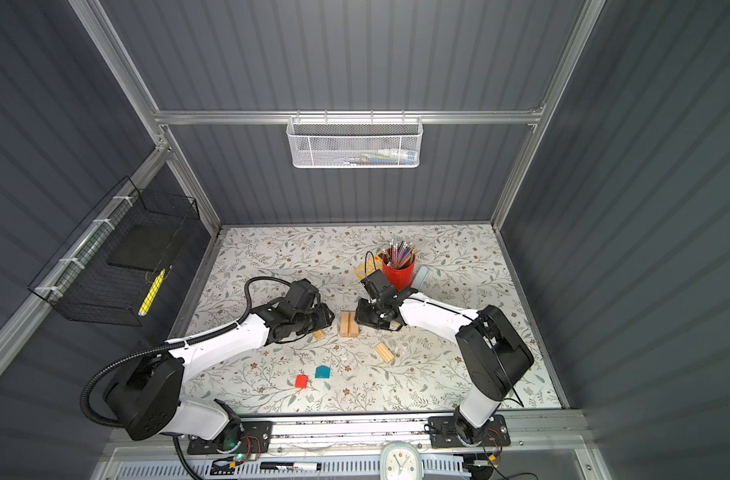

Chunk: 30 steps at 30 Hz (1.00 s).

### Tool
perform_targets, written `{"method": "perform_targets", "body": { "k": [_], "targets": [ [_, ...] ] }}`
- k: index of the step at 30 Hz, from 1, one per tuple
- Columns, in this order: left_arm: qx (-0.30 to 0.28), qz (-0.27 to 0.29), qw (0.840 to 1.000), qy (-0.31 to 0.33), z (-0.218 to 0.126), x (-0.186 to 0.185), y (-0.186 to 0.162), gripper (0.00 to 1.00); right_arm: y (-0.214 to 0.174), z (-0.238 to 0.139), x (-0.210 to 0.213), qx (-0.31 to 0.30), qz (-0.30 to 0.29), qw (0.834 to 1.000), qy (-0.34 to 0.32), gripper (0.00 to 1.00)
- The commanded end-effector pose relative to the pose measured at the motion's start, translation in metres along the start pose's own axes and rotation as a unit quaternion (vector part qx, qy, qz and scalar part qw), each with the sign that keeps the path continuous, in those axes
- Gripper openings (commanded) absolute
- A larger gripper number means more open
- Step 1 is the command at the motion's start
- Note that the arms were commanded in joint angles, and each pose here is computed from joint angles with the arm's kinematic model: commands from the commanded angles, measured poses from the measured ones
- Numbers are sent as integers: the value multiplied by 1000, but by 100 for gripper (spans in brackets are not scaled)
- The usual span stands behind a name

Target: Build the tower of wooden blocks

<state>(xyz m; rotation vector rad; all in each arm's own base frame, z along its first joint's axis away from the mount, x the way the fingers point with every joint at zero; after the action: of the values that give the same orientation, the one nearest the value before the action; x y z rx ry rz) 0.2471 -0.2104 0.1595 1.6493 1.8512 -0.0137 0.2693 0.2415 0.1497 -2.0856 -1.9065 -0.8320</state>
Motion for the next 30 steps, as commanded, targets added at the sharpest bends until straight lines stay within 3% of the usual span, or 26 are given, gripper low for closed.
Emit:
{"method": "perform_targets", "body": {
  "k": [1,14,30],
  "targets": [
    [-5,-4,1000,-1,4,-5,8,43,2,9,-3,5,14,1000,9,33],
    [28,-32,999,19,37,-1,3,26,0,27,-16,30,37,999,8,29],
    [54,-37,998,3,55,-2,-2,19,-2,37,-19,43,44,998,12,24]
  ]
}}
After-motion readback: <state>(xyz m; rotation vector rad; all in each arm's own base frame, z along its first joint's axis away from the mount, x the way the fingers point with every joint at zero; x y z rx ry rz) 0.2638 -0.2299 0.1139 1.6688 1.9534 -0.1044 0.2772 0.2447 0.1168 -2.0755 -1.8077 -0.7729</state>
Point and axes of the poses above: each gripper's point midway between its finger pads, its own z axis out along the fingers, its own x axis along the line the jaws close on, y = z × x, the point moved 9 cm from there along -z, back along the fingers, and after that the axes turned 1 degree about z, right-handed, at the moved point
